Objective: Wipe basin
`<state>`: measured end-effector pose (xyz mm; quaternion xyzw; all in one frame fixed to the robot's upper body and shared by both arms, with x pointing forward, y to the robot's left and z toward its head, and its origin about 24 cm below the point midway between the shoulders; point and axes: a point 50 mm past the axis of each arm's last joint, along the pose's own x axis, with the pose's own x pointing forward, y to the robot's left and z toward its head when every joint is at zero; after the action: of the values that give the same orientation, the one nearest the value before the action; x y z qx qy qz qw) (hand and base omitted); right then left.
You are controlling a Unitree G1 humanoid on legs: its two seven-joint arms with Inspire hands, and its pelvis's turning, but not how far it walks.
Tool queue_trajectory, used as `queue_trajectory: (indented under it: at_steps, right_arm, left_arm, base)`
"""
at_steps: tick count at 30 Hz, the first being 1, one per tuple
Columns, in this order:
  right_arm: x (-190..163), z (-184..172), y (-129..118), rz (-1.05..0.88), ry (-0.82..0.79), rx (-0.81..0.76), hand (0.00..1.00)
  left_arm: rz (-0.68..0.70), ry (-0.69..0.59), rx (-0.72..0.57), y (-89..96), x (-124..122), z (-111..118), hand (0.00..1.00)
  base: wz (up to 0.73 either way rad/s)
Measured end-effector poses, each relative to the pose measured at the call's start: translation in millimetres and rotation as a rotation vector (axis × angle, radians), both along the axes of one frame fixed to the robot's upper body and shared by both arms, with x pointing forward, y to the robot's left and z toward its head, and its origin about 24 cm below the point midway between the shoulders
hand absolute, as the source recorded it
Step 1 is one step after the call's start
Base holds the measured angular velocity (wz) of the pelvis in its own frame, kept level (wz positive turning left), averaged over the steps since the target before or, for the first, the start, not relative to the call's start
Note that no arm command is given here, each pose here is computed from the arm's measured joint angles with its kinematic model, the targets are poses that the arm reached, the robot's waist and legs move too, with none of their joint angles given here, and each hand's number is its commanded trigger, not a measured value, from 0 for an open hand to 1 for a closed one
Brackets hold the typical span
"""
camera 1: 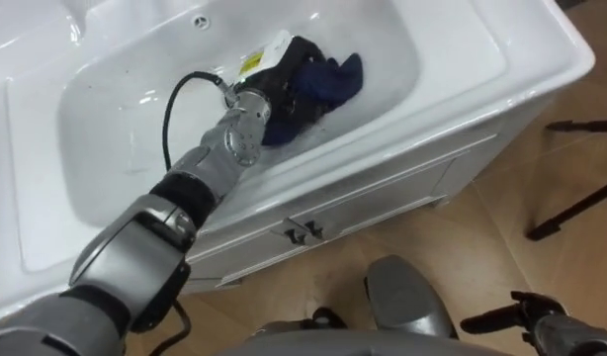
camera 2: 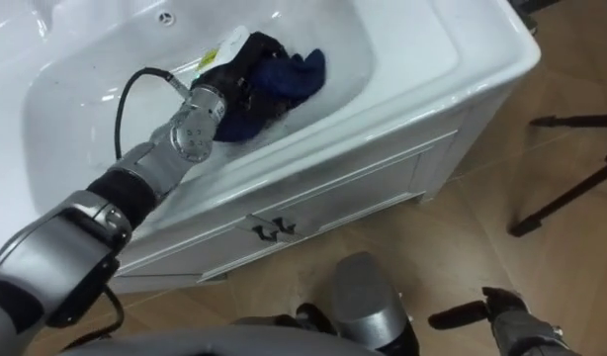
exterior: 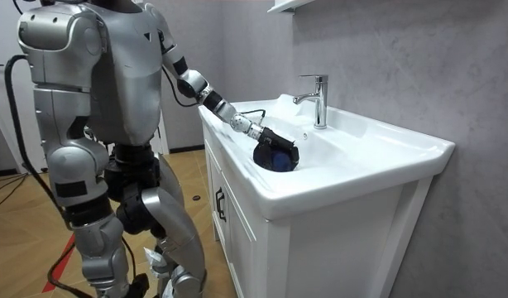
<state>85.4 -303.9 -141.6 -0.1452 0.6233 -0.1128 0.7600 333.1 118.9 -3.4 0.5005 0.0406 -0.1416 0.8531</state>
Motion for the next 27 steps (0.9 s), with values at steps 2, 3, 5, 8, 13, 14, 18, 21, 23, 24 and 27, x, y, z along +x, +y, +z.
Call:
queue_trajectory:
  at_steps: [2,3,5,8,13,14,18,21,23,24,27]
  right_arm:
    - [2,0,0,-0.007,-0.007,0.006,0.00]
    - [1,0,0,-0.008,-0.005,0.005,0.00]
    - [-1,0,-2,-0.028,0.000,0.005,0.00]
    - [-4,-1,-1,-0.032,0.014,0.007,0.00]
    - [0,0,-1,-0.037,0.012,0.009,0.00]
    - [-1,1,-2,-0.050,0.015,0.008,0.00]
    - [-3,1,-4,-0.061,0.020,-0.005,0.00]
    - [-10,1,-7,-0.104,0.018,-0.023,0.00]
    - [-13,2,-9,-0.125,0.020,-0.035,0.00]
    - [-13,1,-9,-0.125,0.023,-0.035,0.00]
    - [-12,2,-9,-0.117,0.019,-0.037,0.00]
  left_arm:
    - [0.048,0.004,0.087,20.7,-1,-7,1.00]
    - [0.062,0.008,0.106,25.8,-2,-8,1.00]
    - [0.102,0.006,0.199,42.7,-1,-10,1.00]
    - [0.140,0.016,0.289,58.7,-2,-12,1.00]
    - [0.219,0.071,0.435,96.5,-8,-17,1.00]
    - [0.237,0.080,0.470,103.5,-10,-17,1.00]
    - [0.272,0.096,0.539,117.8,-13,-16,1.00]
    - [0.259,0.091,0.594,121.4,-13,-15,1.00]
    - [0.263,0.092,0.613,125.9,-16,-16,1.00]
    - [0.266,0.093,0.617,127.8,-16,-16,1.00]
    - [0.274,0.106,0.640,136.2,-23,-20,1.00]
  base:
    - [-0.18]
    - [-0.10]
    - [-0.07]
    - [-0.05]
    - [-0.12]
    - [0.00]
    - [0.00]
    - [0.00]
    - [0.08]
    - [0.11]
    - [0.16]
